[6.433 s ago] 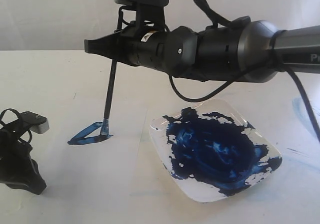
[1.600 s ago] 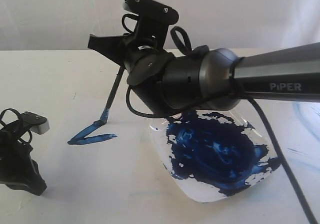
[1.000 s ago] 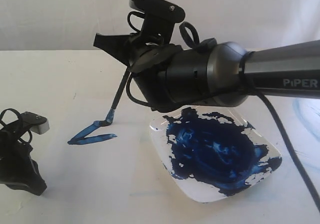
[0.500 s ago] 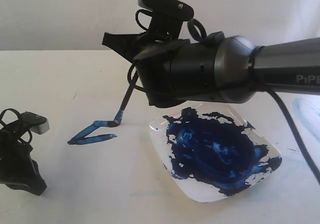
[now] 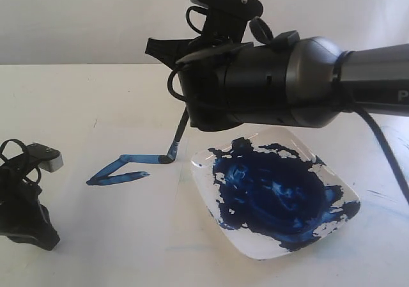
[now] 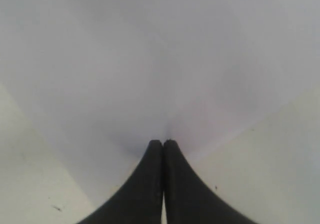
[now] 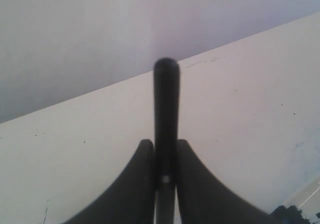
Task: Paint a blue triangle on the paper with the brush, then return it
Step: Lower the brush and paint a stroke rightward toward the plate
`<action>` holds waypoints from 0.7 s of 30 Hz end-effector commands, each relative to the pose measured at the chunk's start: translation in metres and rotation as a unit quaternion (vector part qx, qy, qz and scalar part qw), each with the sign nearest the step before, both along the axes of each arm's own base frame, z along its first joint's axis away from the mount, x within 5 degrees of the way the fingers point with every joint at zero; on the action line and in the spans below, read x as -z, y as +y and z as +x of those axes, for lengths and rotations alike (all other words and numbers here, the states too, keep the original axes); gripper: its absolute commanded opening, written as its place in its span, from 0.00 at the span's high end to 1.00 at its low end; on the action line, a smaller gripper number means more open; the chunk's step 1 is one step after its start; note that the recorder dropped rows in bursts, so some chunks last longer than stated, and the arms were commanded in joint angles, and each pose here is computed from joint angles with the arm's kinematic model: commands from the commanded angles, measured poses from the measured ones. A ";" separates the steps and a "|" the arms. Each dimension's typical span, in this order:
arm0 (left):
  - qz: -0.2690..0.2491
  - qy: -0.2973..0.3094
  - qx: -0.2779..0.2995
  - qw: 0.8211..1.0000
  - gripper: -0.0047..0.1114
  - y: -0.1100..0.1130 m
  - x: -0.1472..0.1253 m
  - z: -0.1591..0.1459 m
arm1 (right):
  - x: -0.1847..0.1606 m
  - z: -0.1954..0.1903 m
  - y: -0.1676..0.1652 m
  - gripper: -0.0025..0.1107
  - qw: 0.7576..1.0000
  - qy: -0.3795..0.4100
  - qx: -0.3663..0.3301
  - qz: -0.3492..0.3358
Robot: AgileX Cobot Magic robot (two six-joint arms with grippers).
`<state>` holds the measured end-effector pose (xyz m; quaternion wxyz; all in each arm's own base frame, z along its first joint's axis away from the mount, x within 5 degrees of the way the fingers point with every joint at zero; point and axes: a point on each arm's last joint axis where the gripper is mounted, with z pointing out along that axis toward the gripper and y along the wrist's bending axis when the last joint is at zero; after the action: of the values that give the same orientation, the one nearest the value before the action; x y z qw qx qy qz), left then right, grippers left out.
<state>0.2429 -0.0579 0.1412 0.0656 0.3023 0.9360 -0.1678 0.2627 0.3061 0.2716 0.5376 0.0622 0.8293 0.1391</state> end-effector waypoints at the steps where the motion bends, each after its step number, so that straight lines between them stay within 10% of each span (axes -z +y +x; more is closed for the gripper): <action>1: -0.007 0.010 -0.005 1.000 0.96 0.000 -0.001 -0.003 | 0.000 0.000 -0.004 0.98 1.000 0.001 0.011 -0.019; 21: -0.008 0.010 -0.006 1.000 0.96 0.000 -0.001 -0.003 | -0.006 0.000 -0.011 0.98 0.999 -0.009 0.032 -0.040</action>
<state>0.2429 -0.0579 0.1412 0.0656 0.3023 0.9360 -0.1678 0.2632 0.3003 0.2731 0.5450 0.0692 0.8283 0.1098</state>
